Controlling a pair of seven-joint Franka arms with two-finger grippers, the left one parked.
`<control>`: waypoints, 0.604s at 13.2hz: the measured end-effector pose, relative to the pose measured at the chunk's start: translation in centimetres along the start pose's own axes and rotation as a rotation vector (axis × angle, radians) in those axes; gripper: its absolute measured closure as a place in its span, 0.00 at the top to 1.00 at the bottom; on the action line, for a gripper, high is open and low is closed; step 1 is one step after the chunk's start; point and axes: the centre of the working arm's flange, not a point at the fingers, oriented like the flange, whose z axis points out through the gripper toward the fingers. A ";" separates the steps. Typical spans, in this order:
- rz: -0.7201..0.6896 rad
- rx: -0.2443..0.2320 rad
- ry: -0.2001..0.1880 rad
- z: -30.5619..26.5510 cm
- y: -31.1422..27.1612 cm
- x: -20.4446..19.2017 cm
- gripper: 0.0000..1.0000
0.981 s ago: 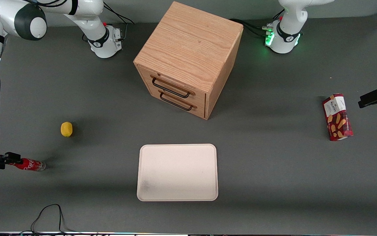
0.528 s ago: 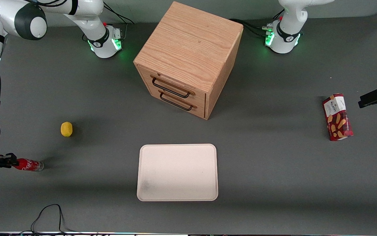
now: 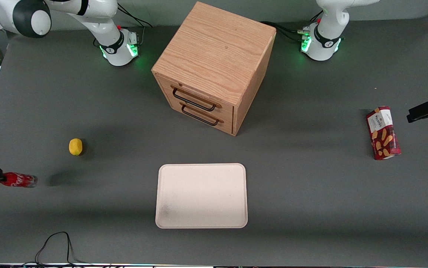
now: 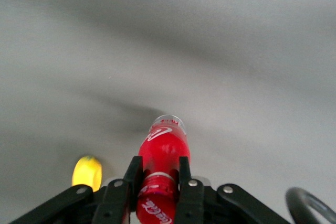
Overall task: Place coke bottle on tray
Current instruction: 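Lift the bottle with the right gripper and carry it toward the white tray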
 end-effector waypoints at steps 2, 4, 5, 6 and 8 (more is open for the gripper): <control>-0.005 -0.004 -0.012 -5.5 -0.9 -1.5 0.32; -0.007 -0.003 -0.013 -10.8 -2.0 -3.2 0.32; -0.007 -0.002 -0.013 -12.9 -2.5 -4.0 0.32; -0.006 -0.006 -0.012 -14.8 -3.0 -4.9 0.32; -0.012 -0.010 0.003 -16.9 -3.8 -5.7 0.32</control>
